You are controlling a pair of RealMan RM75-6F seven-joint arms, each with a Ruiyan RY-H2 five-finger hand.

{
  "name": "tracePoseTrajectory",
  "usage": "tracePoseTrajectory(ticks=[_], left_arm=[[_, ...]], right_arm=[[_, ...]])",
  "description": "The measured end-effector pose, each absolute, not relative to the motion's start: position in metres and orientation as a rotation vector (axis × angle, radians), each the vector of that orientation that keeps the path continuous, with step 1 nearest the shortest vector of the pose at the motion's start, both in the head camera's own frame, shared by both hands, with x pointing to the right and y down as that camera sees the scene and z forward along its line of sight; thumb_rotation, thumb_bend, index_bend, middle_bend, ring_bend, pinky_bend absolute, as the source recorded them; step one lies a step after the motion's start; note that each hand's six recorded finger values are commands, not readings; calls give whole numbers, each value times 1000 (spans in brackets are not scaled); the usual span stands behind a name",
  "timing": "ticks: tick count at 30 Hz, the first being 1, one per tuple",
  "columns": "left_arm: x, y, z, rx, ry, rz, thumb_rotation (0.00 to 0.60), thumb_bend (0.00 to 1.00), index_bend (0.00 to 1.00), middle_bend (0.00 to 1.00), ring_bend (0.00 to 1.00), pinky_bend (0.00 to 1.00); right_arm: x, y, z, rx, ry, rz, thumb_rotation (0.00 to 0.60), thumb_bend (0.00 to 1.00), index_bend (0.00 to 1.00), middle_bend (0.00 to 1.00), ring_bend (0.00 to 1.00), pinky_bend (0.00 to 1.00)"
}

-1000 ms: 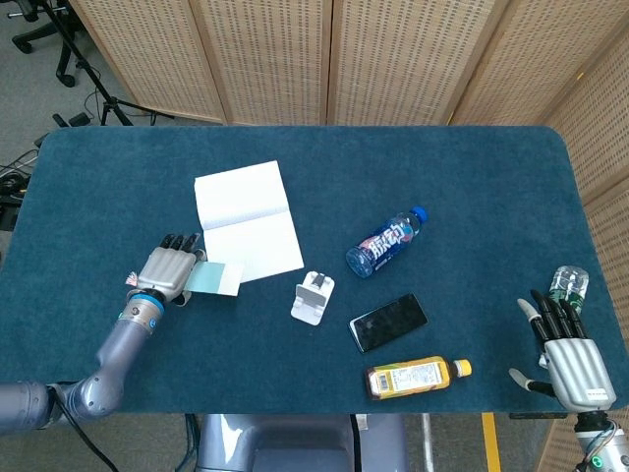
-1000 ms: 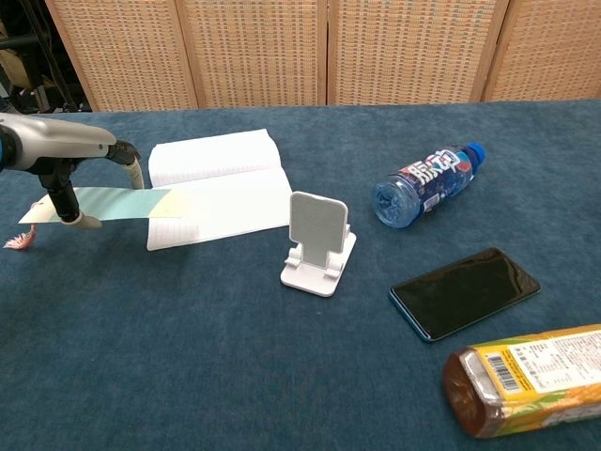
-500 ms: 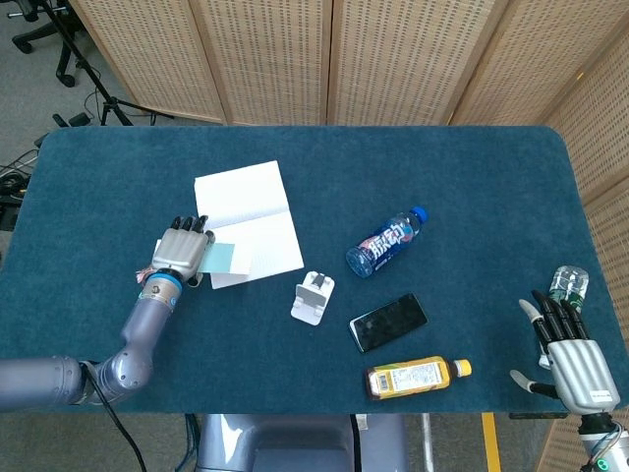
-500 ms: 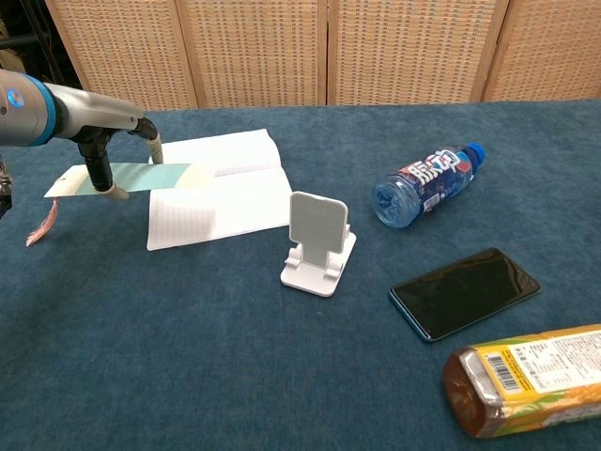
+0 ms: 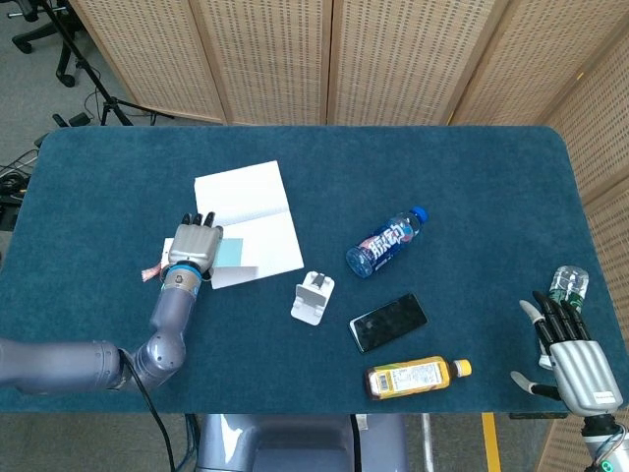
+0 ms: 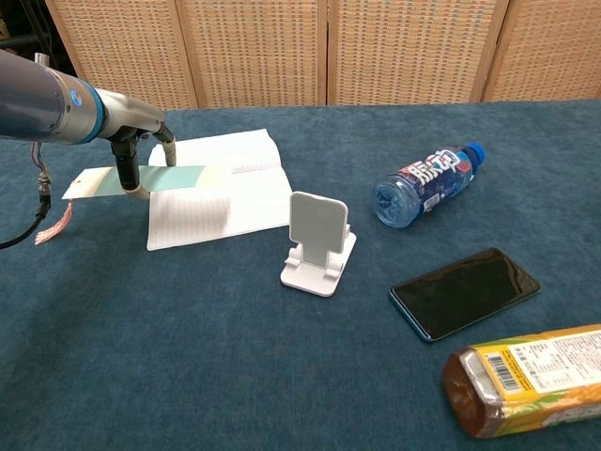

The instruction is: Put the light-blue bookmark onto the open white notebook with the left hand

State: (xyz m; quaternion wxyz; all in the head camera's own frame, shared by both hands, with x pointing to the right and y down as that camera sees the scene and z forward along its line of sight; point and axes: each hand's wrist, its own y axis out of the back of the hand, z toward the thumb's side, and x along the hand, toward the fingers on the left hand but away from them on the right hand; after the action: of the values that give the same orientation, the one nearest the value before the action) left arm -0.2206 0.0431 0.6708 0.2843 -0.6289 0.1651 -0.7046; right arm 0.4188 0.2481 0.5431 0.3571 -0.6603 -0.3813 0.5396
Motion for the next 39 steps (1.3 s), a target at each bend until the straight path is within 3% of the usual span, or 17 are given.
tracePoseTrajectory(ticks=[39], left_arm=[[-169, 15, 693, -1654, 584, -2036, 600, 316, 384, 0, 0, 0]], right_arm=[[424, 248, 539, -1767, -1009, 1356, 600, 0, 0, 0, 0, 0]])
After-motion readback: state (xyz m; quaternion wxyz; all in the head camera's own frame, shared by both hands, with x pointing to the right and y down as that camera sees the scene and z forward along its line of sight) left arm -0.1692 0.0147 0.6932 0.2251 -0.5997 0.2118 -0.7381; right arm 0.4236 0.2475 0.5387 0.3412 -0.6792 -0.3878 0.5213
